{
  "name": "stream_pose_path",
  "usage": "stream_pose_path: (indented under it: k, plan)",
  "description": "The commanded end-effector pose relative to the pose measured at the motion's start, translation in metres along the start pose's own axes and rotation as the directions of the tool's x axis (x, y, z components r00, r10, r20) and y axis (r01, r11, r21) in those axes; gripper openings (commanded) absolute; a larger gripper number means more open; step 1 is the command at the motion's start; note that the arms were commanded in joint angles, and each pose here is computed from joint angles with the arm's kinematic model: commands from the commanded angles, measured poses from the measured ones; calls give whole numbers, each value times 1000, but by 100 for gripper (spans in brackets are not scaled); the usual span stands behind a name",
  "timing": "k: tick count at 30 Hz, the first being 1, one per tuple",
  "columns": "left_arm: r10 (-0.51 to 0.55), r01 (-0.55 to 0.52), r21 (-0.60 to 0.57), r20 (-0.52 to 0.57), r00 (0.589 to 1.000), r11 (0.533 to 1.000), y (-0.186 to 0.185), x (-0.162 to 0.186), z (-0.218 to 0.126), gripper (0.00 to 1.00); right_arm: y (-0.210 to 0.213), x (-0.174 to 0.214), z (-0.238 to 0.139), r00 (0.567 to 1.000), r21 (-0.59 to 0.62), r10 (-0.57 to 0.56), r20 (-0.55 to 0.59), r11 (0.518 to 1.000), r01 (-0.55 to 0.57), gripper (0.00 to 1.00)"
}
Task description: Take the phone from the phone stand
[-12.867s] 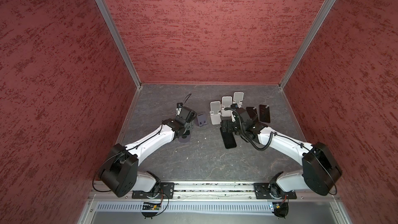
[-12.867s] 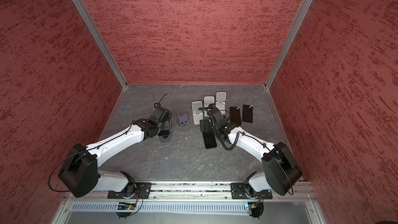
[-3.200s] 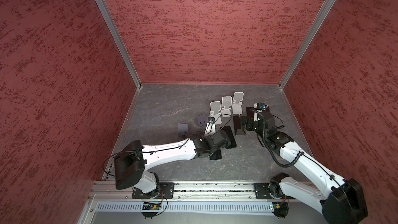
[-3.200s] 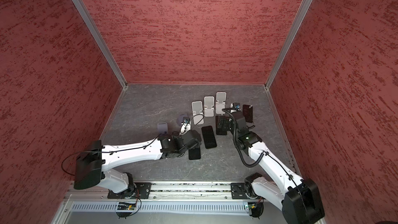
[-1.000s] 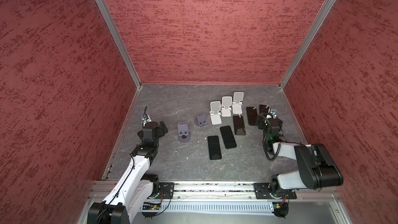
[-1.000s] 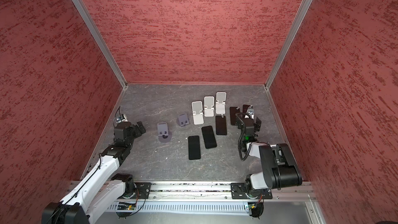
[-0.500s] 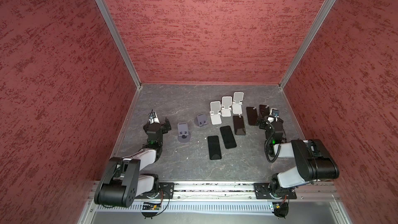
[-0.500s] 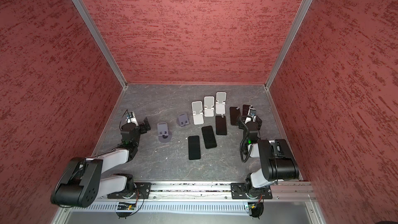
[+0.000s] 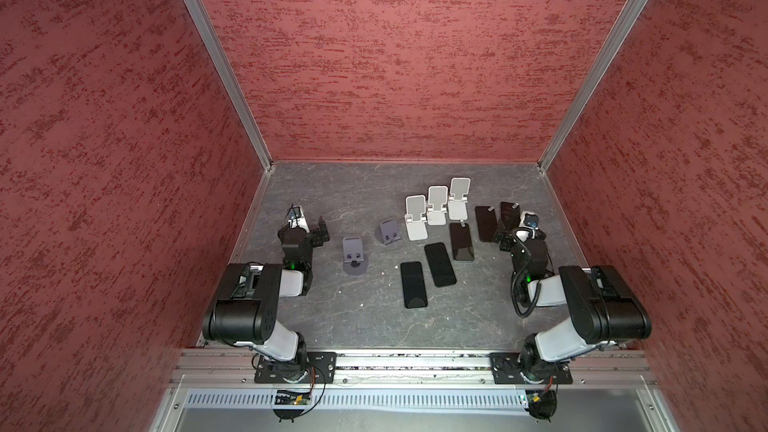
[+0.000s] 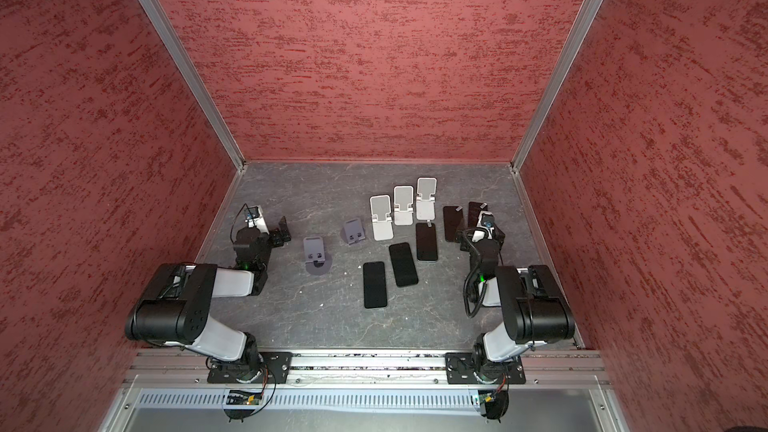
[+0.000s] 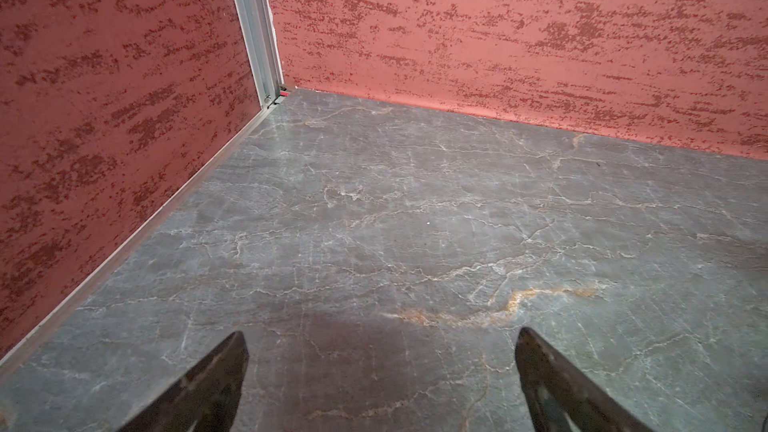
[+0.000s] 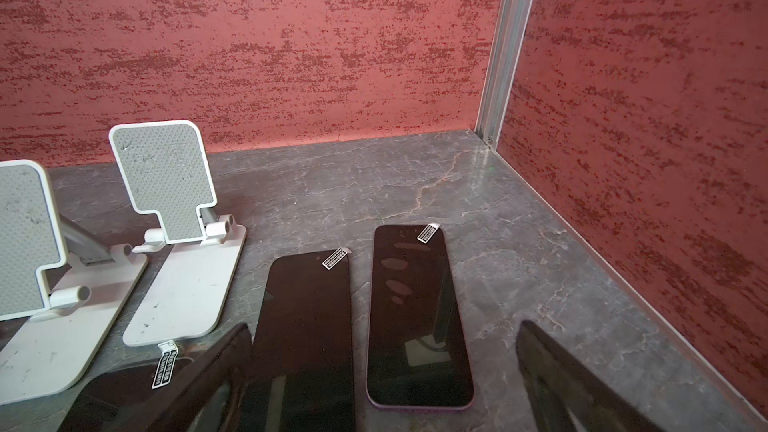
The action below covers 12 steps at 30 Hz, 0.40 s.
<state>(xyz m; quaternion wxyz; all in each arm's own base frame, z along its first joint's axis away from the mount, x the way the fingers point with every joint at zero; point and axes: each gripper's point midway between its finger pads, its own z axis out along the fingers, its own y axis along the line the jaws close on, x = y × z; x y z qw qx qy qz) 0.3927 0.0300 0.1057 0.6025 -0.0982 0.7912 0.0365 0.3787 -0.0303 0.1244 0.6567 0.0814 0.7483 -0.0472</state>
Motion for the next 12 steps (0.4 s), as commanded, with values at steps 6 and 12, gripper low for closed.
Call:
stream_pose_path:
  k: [6,12]
  plan:
    - [-11,10,22,33,999,1000,-3,-10,2,100,-1,-13,2,999,1,9,48,1000,-9,99]
    - [-10,9,23,30,999,1000,-4,-10,1,99,-3,-15,2,998,4,14,54,1000,-14,99]
